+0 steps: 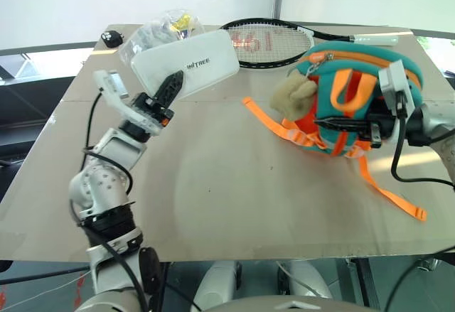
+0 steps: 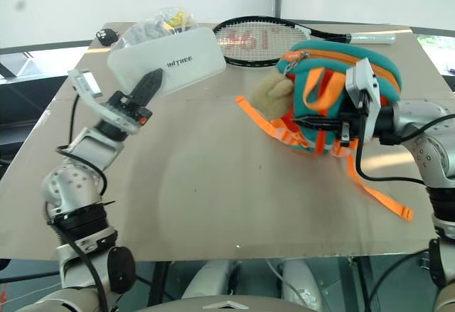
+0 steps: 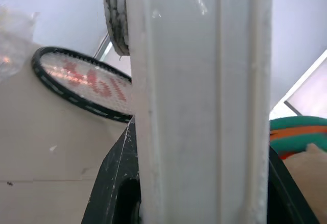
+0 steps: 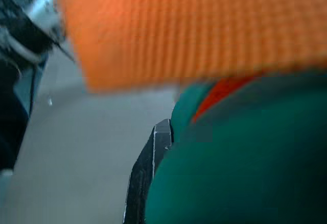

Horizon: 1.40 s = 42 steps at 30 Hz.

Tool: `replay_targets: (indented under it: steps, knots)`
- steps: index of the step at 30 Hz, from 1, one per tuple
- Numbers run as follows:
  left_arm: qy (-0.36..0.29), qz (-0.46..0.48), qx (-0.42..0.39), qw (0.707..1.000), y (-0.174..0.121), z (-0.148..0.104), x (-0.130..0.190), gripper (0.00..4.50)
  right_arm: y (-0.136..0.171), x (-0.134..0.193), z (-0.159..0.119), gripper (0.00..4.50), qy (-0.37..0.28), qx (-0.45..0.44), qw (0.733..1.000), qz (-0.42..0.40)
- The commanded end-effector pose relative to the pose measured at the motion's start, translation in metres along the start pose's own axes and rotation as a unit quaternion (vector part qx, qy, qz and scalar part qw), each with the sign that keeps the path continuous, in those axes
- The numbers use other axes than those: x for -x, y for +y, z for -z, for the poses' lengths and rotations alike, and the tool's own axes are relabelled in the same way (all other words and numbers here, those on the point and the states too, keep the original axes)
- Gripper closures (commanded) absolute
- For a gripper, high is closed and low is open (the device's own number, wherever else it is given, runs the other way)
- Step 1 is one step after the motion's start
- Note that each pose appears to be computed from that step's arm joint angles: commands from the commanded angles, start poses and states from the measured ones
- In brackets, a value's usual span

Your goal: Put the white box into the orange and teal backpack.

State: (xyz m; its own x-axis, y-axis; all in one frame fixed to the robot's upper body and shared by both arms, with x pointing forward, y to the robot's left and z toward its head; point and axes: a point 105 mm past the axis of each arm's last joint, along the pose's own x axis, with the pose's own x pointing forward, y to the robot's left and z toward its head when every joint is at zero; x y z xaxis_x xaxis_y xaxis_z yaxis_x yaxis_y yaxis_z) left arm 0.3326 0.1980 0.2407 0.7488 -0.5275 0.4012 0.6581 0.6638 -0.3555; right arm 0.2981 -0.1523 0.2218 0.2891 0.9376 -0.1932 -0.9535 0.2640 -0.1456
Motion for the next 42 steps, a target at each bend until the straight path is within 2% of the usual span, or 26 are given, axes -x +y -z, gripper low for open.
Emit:
replay_targets:
  steps: [1, 5, 10, 15, 19, 22, 25, 28, 32, 34, 36, 40, 42]
  knots:
    - [0.014, 0.128, -0.034, 0.991, -0.050, -0.005, -0.007, 3.36, 0.002, 0.013, -0.015, 4.49, -0.012, 0.027, 1.000, -0.005]
    - [0.053, 0.199, -0.066, 0.976, -0.073, 0.007, -0.011, 3.36, 0.016, 0.028, -0.028, 4.49, -0.037, 0.002, 0.998, -0.048]
    - [0.062, 0.247, -0.085, 0.963, -0.087, 0.011, -0.019, 3.36, 0.039, 0.039, -0.044, 4.49, -0.069, -0.030, 0.992, -0.098]
    - [0.072, 0.281, -0.104, 0.951, -0.090, 0.016, -0.026, 3.36, 0.042, 0.046, -0.036, 4.49, -0.045, -0.028, 0.996, -0.075]
    - [0.111, 0.352, -0.154, 0.916, -0.101, 0.040, -0.026, 3.36, 0.047, 0.049, -0.033, 4.49, -0.036, -0.023, 0.997, -0.071]
    - [0.112, 0.376, -0.165, 0.905, -0.104, 0.049, -0.029, 3.36, 0.053, 0.048, -0.031, 4.49, -0.033, -0.017, 0.996, -0.079]
    - [0.132, 0.422, -0.186, 0.878, -0.112, 0.064, -0.031, 3.36, 0.051, 0.049, -0.030, 4.49, -0.026, 0.001, 0.998, -0.060]
    - [0.126, 0.437, -0.195, 0.869, -0.116, 0.069, -0.041, 3.36, 0.051, 0.049, -0.025, 4.49, -0.005, 0.024, 0.998, -0.055]
    - [0.117, 0.457, -0.250, 0.846, -0.121, 0.074, -0.054, 3.36, 0.056, 0.048, -0.031, 4.49, -0.020, 0.026, 0.998, -0.061]
    - [0.100, 0.454, -0.284, 0.839, -0.120, 0.073, -0.064, 3.36, 0.058, 0.048, -0.037, 4.49, -0.038, 0.021, 0.997, -0.066]
    - [0.082, 0.472, -0.348, 0.806, -0.118, 0.068, -0.070, 3.36, 0.060, 0.049, -0.048, 4.49, -0.063, 0.016, 0.995, -0.072]
    - [0.031, 0.470, -0.401, 0.786, -0.109, 0.038, -0.086, 3.36, 0.062, 0.051, -0.066, 4.49, -0.100, 0.012, 0.992, -0.082]
    - [0.006, 0.445, -0.376, 0.813, -0.105, 0.019, -0.094, 3.36, 0.063, 0.049, -0.073, 4.49, -0.113, 0.016, 0.989, -0.090]
